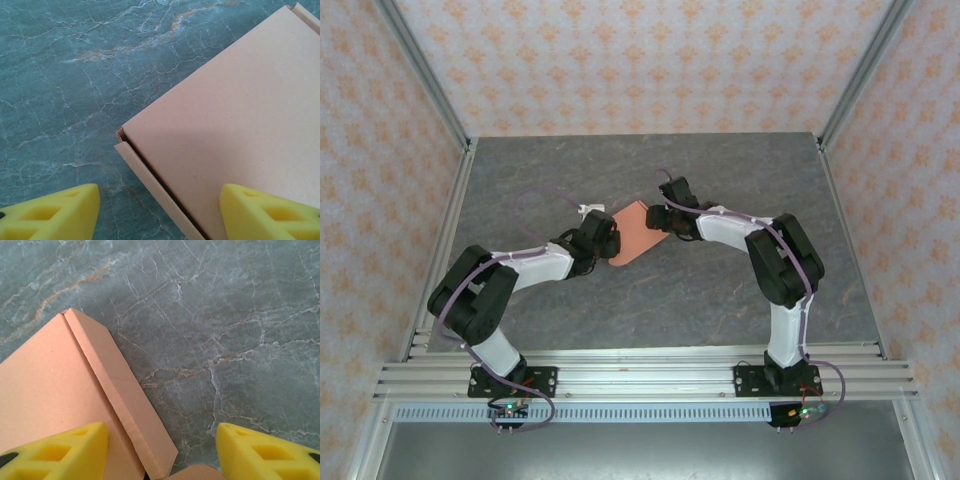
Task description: Fold the paper box
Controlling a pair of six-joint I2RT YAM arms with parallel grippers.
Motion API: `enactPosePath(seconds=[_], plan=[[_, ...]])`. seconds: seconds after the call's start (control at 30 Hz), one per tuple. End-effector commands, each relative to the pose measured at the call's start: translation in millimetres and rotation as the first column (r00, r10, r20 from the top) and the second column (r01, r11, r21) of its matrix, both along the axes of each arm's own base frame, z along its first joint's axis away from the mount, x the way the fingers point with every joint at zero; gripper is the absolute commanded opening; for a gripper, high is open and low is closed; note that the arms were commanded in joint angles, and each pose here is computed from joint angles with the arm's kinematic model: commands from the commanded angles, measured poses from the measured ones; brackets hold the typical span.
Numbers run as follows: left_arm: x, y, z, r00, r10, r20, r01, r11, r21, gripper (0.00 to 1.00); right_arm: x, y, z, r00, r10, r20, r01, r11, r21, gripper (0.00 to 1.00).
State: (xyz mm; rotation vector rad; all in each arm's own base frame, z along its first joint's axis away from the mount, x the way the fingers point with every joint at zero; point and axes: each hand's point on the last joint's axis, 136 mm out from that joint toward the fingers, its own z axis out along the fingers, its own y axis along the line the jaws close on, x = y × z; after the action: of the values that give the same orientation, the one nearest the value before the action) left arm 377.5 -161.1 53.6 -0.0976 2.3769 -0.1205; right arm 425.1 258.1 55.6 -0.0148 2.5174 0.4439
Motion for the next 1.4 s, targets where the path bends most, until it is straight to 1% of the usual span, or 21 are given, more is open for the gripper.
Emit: enactPosePath(seconds=[0.0,0.13,0.23,0.33,0.47,0.5,0.57,0.83,1.03,1.07,1.1,1.17,1.23,1.33,1.37], plan=[[-16.9,4.0,-33.2,0.996,-0.014,-0.092,0.016,1.000,0.021,0.64,-18.8,-25.2,-46.6,0.994,-0.027,-0.102,0.016,0.994,-0.107,0.59],[-14.5,1.3,-26.8,0.997,-0.019,-0.079,0.020,1.000,0.007,0.64,-17.6,-27.7,-51.2,0.994,-0.018,-0.104,0.006,0.994,-0.113,0.56],[-8.5,0.2,-9.0,0.999,-0.018,-0.045,0.018,1.000,0.005,0.66,-16.7,-27.6,-55.0,0.994,0.002,-0.111,-0.015,0.993,-0.117,0.54],[-1.0,0.5,11.1,1.000,-0.017,-0.013,0.017,1.000,0.020,0.69,-15.5,-22.4,-50.7,0.994,0.048,-0.096,-0.056,0.995,-0.086,0.54],[9.4,-1.1,36.4,0.999,-0.050,0.020,0.049,0.998,0.025,0.72,-12.5,-16.7,-44.4,0.991,0.099,-0.092,-0.106,0.992,-0.069,0.55],[12.8,-2.1,41.0,0.998,-0.067,0.021,0.066,0.998,0.016,0.73,-11.5,-16.1,-43.1,0.990,0.106,-0.090,-0.113,0.991,-0.067,0.55],[21.4,-3.1,44.1,0.995,-0.100,0.007,0.101,0.995,-0.004,0.82,-9.0,-16.0,-40.1,0.990,0.114,-0.084,-0.120,0.991,-0.065,0.55],[54.7,-6.6,33.0,0.969,-0.214,-0.123,0.209,0.976,-0.056,0.82,2.0,-18.6,-27.3,0.992,0.112,-0.064,-0.115,0.992,-0.052,0.55],[67.0,-12.9,20.7,0.935,-0.290,-0.202,0.263,0.953,-0.154,0.81,5.2,-16.2,-25.1,0.991,0.118,-0.062,-0.122,0.991,-0.051,0.55],[67.2,-14.9,10.1,0.926,-0.301,-0.229,0.267,0.949,-0.169,0.80,5.9,-16.5,-24.6,0.991,0.119,-0.061,-0.122,0.991,-0.052,0.55],[67.6,-18.0,7.8,0.918,-0.317,-0.236,0.278,0.942,-0.185,0.80,5.9,-16.5,-24.5,0.991,0.120,-0.062,-0.123,0.991,-0.055,0.55],[67.8,-20.1,1.0,0.907,-0.331,-0.259,0.288,0.939,-0.189,0.79,7.8,-17.3,-22.7,0.991,0.120,-0.062,-0.124,0.991,-0.060,0.56],[67.5,-22.5,-5.4,0.897,-0.344,-0.278,0.296,0.934,-0.201,0.77,9.8,-18.4,-19.9,0.991,0.118,-0.058,-0.121,0.991,-0.060,0.56],[64.0,-29.9,-12.2,0.879,-0.372,-0.298,0.306,0.920,-0.246,0.68,13.0,-20.0,-13.6,0.992,0.116,-0.051,-0.120,0.991,-0.065,0.59],[61.8,-31.2,-14.0,0.877,-0.371,-0.304,0.299,0.918,-0.260,0.65,15.0,-21.0,-9.7,0.993,0.114,-0.045,-0.117,0.991,-0.070,0.61]])
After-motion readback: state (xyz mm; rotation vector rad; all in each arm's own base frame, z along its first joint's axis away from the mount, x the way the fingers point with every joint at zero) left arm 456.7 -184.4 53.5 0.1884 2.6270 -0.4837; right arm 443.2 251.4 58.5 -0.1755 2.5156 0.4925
